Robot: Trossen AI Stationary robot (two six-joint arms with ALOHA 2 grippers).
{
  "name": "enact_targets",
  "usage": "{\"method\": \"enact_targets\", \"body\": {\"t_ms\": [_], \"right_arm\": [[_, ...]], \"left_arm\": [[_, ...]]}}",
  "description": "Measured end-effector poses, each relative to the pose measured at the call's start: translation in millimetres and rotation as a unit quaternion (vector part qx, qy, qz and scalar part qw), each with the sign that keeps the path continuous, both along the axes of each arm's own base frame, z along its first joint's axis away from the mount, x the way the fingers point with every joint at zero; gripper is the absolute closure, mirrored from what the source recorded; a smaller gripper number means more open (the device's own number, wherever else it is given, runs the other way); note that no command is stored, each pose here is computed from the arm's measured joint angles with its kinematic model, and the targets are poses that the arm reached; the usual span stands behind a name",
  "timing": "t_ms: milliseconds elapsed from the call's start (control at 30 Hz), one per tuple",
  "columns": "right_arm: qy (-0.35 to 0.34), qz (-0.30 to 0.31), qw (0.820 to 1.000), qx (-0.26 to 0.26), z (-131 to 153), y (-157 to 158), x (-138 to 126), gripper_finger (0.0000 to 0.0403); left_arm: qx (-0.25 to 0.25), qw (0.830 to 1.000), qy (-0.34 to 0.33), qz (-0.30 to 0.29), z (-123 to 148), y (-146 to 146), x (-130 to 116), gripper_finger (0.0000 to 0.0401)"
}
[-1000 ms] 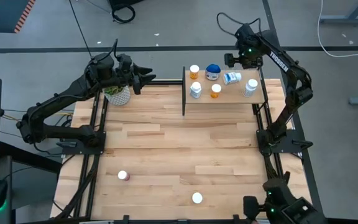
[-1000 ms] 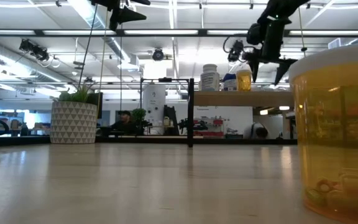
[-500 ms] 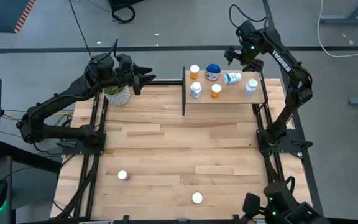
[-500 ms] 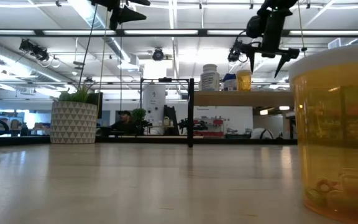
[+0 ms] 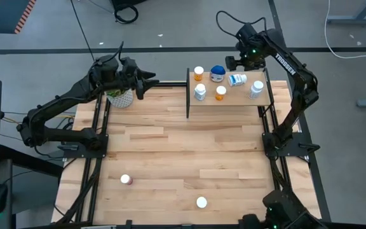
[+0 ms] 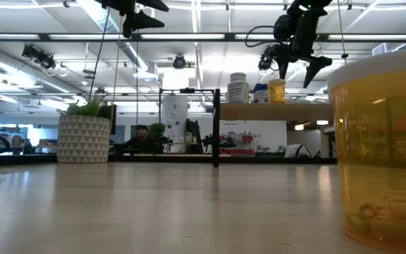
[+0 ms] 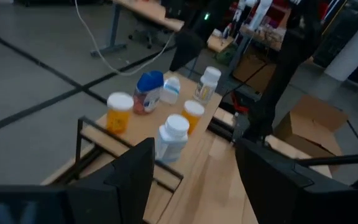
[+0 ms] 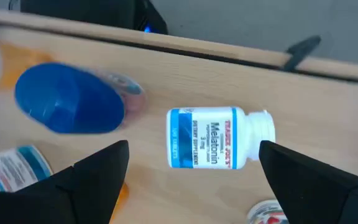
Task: Pick and place medicine bottles onto shelf by color
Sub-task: Put the pink pill bottle on the shelf
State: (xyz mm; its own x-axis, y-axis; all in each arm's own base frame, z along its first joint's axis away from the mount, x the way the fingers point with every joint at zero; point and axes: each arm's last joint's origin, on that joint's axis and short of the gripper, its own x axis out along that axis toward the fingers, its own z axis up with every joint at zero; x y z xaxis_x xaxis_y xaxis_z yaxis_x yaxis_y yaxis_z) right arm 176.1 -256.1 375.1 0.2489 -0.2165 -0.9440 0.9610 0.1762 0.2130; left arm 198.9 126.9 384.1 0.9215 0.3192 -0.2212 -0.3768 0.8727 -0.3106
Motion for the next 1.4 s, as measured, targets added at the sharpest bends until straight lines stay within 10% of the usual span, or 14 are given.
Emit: {"method": "enact_targets", "body": {"t_ms": [567,1133,1400], "right_arm": [[0.063,0.272,0.960,-0.030,17.7,26.9,5.6,0.0034],[-0.072,0.365,0.926,-0.059,70.6,152.1,21.3,0.0034],[-0.059,0.322,0.944,-0.040,70.2,210.2,42.3,0.0034]], "left_arm": [[-0.025,0.998,0.048,0.013,-14.4,2.1,7.1,0.0170],[-0.109,0.994,0.005,0.009,-10.5,-23.9,20.8,0.0172],[-0.184,0.967,0.141,-0.107,-35.0,-62.0,21.9,0.0177]]}}
